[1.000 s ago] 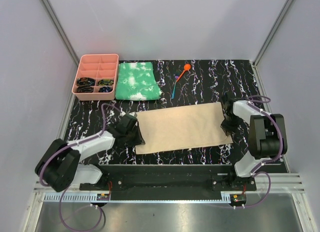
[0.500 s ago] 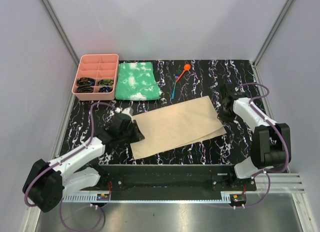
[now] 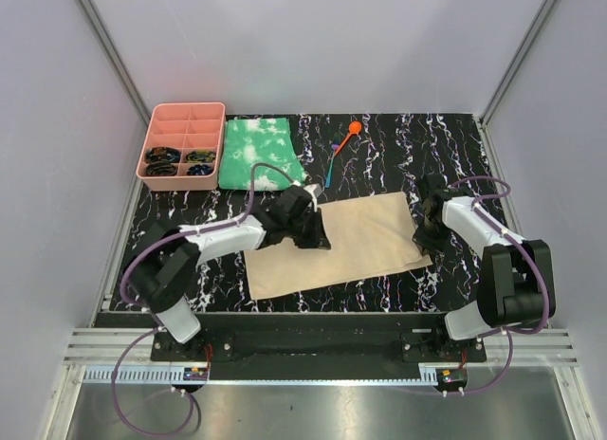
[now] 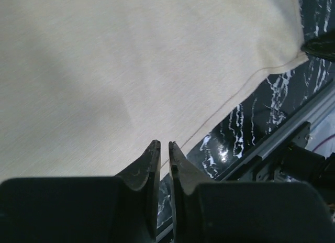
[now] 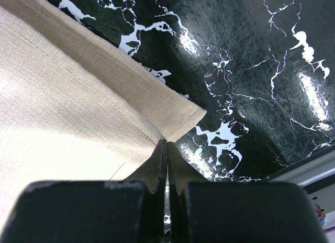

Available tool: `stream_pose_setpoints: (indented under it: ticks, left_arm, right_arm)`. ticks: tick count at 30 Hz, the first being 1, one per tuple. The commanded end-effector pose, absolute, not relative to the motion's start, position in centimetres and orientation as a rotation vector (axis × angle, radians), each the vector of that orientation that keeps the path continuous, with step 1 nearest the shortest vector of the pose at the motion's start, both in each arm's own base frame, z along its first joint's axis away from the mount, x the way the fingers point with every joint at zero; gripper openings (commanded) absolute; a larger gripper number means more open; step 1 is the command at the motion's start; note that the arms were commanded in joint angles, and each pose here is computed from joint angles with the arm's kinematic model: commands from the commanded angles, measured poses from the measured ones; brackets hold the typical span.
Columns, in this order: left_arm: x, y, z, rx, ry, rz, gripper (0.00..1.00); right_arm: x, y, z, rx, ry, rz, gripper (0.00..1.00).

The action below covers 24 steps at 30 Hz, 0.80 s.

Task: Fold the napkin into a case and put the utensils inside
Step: Smooth out the rectangle-folded napkin at the center of the board.

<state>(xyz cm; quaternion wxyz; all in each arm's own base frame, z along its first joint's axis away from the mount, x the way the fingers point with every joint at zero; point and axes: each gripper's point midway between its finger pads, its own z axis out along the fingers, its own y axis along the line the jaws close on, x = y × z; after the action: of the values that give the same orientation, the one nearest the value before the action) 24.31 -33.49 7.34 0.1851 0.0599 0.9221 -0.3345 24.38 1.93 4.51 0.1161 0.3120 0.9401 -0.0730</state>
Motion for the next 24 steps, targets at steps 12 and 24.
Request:
stream_pose_setpoints:
  ticks: [12, 24]
  left_arm:
    - [19.8, -48.5, 11.0, 0.659, 2.355, -1.215, 0.0]
    - [19.2, -52.7, 7.7, 0.544, 2.406, -1.102, 0.0]
  right_arm:
    - [24.9, 2.2, 6.2, 0.913, 2.72, -0.166, 0.0]
    - [24.8, 2.5, 7.4, 0.916, 2.705, -0.13, 0.0]
